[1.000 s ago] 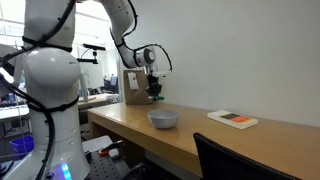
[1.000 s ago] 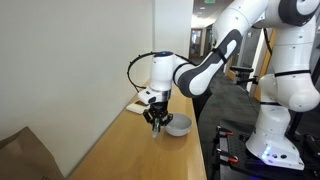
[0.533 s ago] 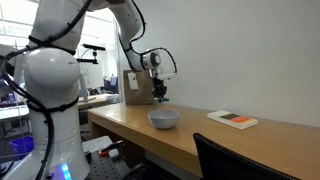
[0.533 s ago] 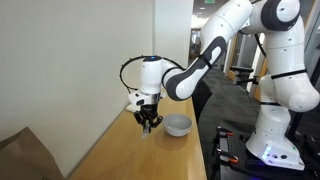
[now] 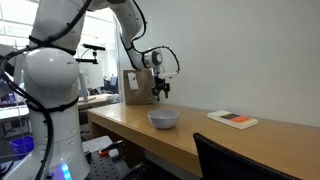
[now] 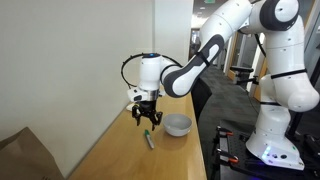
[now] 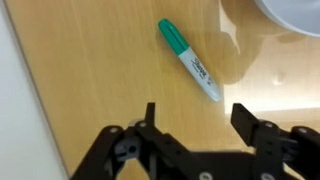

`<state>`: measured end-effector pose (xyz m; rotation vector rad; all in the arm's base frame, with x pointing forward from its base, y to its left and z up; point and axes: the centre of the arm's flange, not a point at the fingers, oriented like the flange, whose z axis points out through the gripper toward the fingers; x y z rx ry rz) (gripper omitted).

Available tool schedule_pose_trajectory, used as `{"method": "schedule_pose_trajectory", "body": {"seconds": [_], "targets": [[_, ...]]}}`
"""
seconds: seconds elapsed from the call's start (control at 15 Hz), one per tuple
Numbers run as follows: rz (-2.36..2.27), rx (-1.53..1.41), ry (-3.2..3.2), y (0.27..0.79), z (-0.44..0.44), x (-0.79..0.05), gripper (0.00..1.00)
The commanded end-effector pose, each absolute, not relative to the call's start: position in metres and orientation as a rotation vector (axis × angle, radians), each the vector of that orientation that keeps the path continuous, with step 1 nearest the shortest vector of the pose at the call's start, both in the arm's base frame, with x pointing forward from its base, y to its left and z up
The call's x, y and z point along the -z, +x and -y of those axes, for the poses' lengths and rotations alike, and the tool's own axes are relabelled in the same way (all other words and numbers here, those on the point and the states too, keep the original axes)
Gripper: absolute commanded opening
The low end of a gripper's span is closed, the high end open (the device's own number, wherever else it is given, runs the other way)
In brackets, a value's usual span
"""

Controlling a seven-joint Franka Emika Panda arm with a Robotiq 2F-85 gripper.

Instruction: Remove the marker from the bowl and put it on the table

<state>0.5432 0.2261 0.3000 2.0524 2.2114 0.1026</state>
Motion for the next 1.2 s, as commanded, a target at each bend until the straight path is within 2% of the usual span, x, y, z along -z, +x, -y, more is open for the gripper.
{"method": "schedule_pose_trajectory", "body": {"seconds": [0.0,0.53,1.13], "targets": [[-2.045,-0.147,2.282,0.529,-0.222,-0.338,1.00],[-1.511,-0.231,2.674,0.516,-0.217,-0.431,1.00],[-0.810,-0.222,2.985,0.523,-0.192,-0.439,1.00]]}}
